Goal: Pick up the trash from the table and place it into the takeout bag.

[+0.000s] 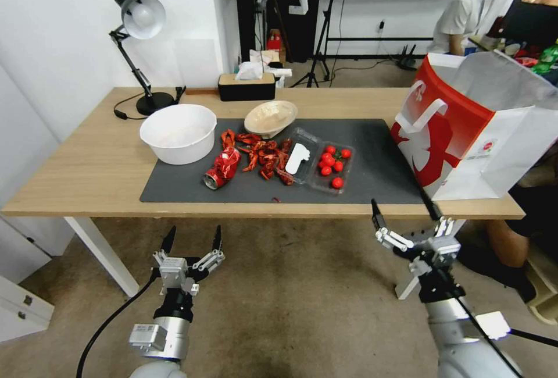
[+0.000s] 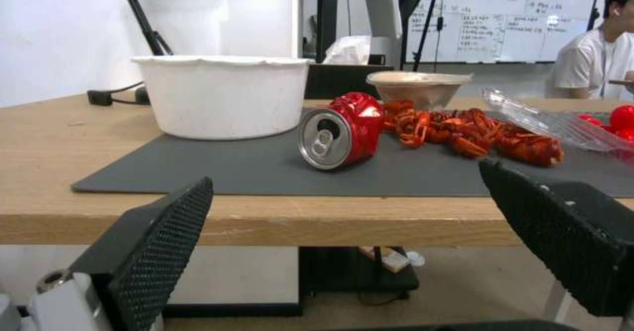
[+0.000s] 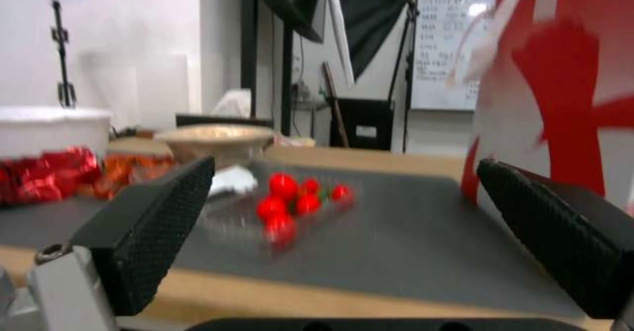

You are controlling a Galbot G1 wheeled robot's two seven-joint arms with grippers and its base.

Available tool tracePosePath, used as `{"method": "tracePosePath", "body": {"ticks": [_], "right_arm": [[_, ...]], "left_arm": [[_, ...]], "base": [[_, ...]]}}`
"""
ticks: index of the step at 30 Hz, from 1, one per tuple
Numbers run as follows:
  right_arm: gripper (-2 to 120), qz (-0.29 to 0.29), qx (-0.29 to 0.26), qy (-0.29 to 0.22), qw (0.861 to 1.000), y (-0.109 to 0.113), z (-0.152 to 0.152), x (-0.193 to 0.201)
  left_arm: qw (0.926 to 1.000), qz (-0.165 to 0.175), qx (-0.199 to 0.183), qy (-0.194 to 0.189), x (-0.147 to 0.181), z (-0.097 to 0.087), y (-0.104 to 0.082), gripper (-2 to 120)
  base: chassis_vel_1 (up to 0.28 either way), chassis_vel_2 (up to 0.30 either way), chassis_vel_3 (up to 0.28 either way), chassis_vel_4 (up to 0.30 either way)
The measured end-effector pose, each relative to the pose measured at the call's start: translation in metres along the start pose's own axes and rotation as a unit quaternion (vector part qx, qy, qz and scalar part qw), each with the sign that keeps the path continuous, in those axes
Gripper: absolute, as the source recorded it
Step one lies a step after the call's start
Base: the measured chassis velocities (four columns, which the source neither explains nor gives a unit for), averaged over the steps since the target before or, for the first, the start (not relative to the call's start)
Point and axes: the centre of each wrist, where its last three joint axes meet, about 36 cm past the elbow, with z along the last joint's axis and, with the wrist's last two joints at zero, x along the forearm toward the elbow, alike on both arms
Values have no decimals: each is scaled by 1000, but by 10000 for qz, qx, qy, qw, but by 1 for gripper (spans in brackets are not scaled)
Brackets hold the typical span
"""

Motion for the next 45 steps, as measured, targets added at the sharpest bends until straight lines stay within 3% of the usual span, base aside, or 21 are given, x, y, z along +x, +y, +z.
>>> {"method": "tracePosePath", "body": {"ticks": [11,23,32,38,45], "right_arm": [[100,234,-215,376,9988,7,25,16],[100,259,-198,396,9987,4,28,16],[100,263,-153,351,9989,1,25,14],[100,289,-118,282,9991,0,22,12],[100,338,-89,245,9991,0,19,12]], "left_arm": [[10000,-7,-2,-3,0,0,0,100],[9997,139,10,-199,-9,-4,1,100],[9961,815,127,-314,-44,-30,22,100],[9903,1303,464,-104,-74,-44,40,100],[9846,1559,752,237,-104,-47,61,100]], "base": [[0,0,0,0],[0,0,0,0],[0,0,0,0],[0,0,0,0],[0,0,0,0]]}}
